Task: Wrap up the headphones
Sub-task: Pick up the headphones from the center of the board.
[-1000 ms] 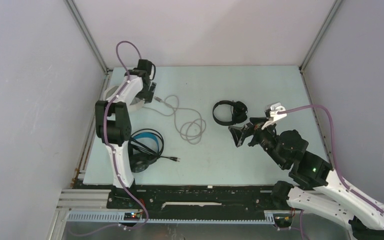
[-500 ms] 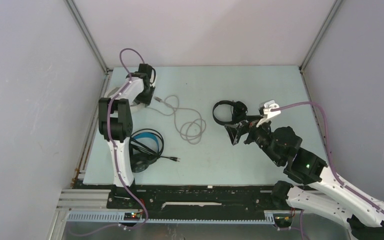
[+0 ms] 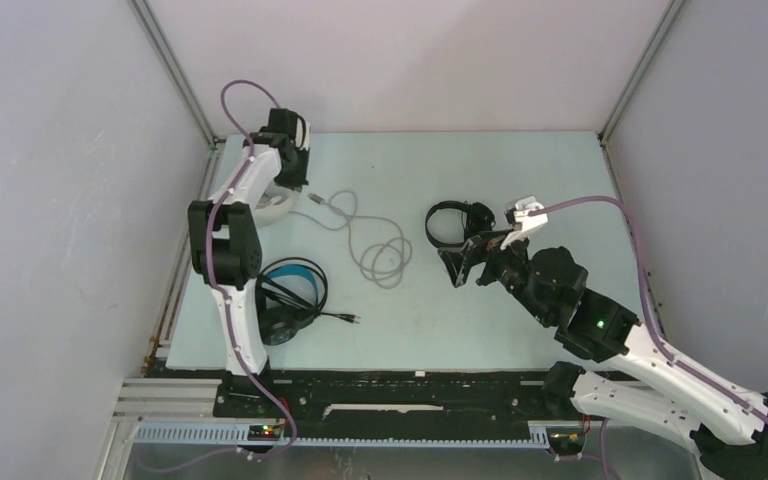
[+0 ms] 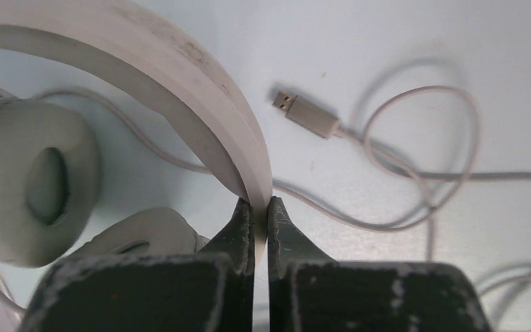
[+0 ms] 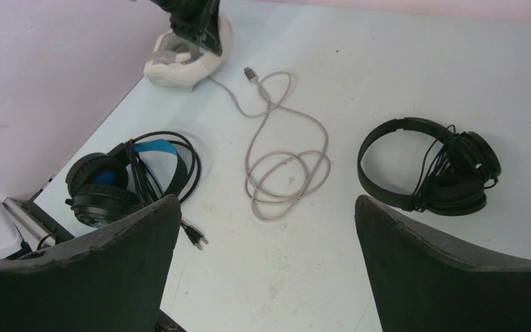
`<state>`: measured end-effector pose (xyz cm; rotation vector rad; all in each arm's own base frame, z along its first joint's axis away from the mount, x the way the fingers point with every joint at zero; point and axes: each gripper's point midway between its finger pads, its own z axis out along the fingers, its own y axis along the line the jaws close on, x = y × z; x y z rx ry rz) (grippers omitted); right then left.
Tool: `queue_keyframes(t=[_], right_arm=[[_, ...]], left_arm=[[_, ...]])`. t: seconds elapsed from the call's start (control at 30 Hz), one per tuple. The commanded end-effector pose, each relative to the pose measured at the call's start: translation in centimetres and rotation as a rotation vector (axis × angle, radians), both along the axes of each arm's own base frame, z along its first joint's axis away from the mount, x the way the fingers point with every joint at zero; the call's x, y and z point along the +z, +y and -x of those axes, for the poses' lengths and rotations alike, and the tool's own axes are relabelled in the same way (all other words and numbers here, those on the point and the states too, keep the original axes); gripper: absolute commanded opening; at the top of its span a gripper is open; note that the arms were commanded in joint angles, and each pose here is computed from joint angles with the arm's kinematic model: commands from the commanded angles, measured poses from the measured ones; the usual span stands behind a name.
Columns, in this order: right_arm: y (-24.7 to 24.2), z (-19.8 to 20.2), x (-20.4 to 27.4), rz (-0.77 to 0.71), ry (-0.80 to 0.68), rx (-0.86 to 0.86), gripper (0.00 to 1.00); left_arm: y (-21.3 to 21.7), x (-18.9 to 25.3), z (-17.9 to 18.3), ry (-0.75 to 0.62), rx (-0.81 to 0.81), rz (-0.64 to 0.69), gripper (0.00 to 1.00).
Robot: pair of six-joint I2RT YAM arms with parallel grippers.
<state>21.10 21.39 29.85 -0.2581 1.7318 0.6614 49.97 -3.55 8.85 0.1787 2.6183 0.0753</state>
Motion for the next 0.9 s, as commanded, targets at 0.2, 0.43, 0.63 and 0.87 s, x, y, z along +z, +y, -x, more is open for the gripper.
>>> queue_keyframes(t=[0.2, 0.43, 0.63, 0.87], right_arm=[[4.8, -3.1, 2.6, -0.153, -0.04, 0.002, 0.98], [8.3, -5.9, 4.8, -0.147, -0.2, 0.037, 0.98], [9.6, -8.0, 8.0, -0.252, -0.321, 0.045, 0.99], [10.5, -8.6, 11.2, -0.343, -0.379, 0.069, 0.91]], left_arm=[[-6.7, 20.5, -0.9, -0.49, 0.049, 0.516, 0.0], [-11.4, 27.2, 3.2, -0.591, 0.012, 0.852, 0.0], [-16.3, 31.2, 8.4, -0.596, -0.109, 1.052, 0.0], [-19.8, 33.5, 13.5, -0.595, -0.194, 1.168, 0.0]])
